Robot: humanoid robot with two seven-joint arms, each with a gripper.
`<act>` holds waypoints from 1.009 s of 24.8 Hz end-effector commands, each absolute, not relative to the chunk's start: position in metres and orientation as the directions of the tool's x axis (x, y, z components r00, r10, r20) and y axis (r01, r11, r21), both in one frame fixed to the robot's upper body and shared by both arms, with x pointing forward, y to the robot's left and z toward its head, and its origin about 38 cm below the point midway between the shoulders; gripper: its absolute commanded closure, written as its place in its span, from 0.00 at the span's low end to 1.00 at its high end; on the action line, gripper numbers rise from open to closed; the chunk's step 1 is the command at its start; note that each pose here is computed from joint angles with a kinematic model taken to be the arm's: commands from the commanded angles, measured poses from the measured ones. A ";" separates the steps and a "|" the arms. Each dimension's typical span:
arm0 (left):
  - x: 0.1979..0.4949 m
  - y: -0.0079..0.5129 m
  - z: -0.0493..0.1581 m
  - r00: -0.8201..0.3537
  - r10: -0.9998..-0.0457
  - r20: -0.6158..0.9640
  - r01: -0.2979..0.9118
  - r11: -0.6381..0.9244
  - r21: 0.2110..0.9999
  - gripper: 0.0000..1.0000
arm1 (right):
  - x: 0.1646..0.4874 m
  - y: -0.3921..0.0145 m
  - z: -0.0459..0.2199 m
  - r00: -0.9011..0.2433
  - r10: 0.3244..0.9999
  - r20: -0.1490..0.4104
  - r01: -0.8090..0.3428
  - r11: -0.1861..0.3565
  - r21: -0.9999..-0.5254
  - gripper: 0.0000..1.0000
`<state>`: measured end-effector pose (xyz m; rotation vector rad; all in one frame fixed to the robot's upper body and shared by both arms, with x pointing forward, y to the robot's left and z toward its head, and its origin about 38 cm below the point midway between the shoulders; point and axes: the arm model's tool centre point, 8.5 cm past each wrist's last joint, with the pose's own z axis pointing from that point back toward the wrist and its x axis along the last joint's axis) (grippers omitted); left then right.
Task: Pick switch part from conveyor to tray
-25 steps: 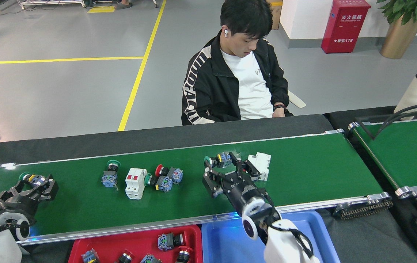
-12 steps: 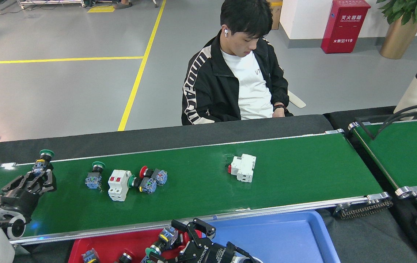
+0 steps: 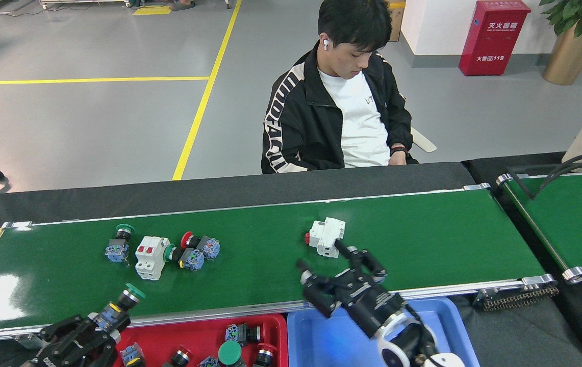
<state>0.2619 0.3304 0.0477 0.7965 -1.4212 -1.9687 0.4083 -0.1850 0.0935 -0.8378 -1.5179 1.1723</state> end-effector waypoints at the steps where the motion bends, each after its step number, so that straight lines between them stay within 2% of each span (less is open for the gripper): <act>1: 0.261 0.319 0.053 -0.684 -0.709 -0.172 0.068 -0.296 0.953 0.76 | 0.409 -0.225 0.096 -0.112 0.957 0.268 -0.001 0.270 -0.963 0.01; 3: 0.258 0.308 0.050 -0.704 -0.688 -0.179 0.059 -0.308 0.950 0.47 | 0.386 -0.253 0.083 -0.050 0.973 0.225 0.026 0.226 -0.974 0.00; 4: 0.258 0.305 0.050 -0.703 -0.689 -0.174 0.056 -0.299 0.953 0.06 | 0.366 -0.262 0.076 -0.042 0.979 0.200 0.031 0.202 -0.979 0.00; 7: 0.259 0.302 0.050 -0.688 -0.707 -0.166 0.052 -0.276 0.960 0.03 | 0.316 -0.273 0.058 -0.038 0.986 0.165 -0.018 0.165 -0.986 0.00; 9: 0.260 0.309 0.052 -0.670 -0.723 -0.171 0.051 -0.275 0.960 0.02 | 0.299 -0.274 0.054 -0.032 0.986 0.164 -0.015 0.163 -0.986 0.00; 18: 0.263 0.364 0.075 -0.517 -0.838 -0.172 0.036 -0.222 0.974 0.02 | 0.295 -0.276 0.053 -0.024 0.986 0.163 -0.010 0.163 -0.987 0.00; 20: 0.256 0.383 0.069 -0.407 -0.903 -0.138 0.061 -0.177 0.982 0.03 | 0.295 -0.276 0.053 -0.023 0.986 0.166 -0.012 0.166 -0.986 0.00; 23: 0.242 0.404 0.037 -0.240 -0.970 -0.037 0.213 -0.090 0.973 0.03 | 0.295 -0.277 0.052 -0.021 0.986 0.165 -0.012 0.165 -0.986 0.00; 24: 0.240 0.407 0.031 -0.225 -0.974 -0.019 0.240 -0.074 0.968 0.03 | 0.295 -0.276 0.052 -0.023 0.986 0.164 -0.013 0.164 -0.986 0.00; 25: 0.239 0.415 0.028 -0.147 -0.989 -0.015 0.249 -0.052 0.967 0.03 | 0.295 -0.276 0.052 -0.023 0.986 0.166 -0.013 0.166 -0.986 0.00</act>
